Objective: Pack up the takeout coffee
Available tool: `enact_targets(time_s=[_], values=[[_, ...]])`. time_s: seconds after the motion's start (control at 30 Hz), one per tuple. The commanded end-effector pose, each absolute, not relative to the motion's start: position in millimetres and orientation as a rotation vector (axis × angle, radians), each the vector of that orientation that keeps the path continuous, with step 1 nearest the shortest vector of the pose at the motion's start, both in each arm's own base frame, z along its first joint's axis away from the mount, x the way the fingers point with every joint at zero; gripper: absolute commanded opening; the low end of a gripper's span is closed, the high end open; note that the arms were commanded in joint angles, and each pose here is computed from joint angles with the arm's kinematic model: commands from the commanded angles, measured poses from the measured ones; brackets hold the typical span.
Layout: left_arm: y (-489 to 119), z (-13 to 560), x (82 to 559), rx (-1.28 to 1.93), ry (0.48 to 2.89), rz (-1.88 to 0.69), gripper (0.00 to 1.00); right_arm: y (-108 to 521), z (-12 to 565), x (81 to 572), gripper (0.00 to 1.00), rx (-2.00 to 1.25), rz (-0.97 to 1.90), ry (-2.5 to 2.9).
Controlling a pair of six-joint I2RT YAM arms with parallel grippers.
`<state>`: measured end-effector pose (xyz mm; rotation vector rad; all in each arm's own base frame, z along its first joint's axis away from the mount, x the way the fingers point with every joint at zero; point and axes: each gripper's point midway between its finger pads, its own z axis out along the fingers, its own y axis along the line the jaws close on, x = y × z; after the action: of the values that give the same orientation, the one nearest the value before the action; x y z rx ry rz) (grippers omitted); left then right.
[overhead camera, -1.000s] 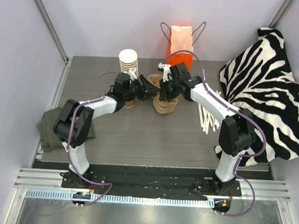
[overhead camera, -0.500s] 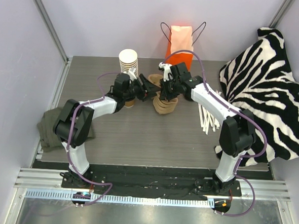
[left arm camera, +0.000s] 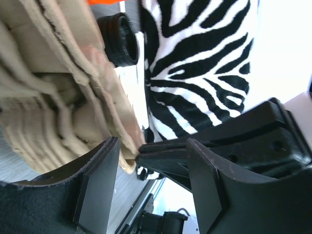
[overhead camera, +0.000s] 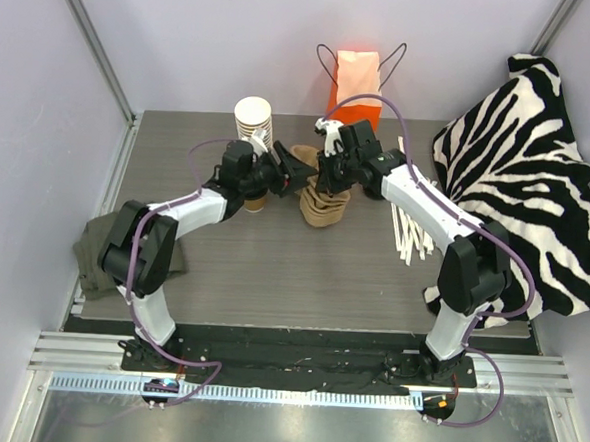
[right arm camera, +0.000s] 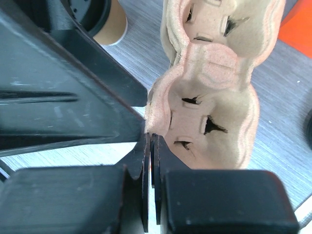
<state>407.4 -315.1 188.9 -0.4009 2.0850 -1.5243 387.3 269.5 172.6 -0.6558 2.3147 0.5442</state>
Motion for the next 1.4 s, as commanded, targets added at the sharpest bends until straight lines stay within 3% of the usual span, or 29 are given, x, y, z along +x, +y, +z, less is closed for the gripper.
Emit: enact_targets(time_s=[0.0,1.37], values=[[-309.2,247.6,404.0,-0.275,1.98,-1.54,0.62,273.3,234.3,400.4,0.01,-0.638,0.545,2.122],[-325.4,244.5,407.6,-0.323,1.972,-1.591,0.61,277.6,213.4,393.3,0.01,-0.666,0.554,2.151]])
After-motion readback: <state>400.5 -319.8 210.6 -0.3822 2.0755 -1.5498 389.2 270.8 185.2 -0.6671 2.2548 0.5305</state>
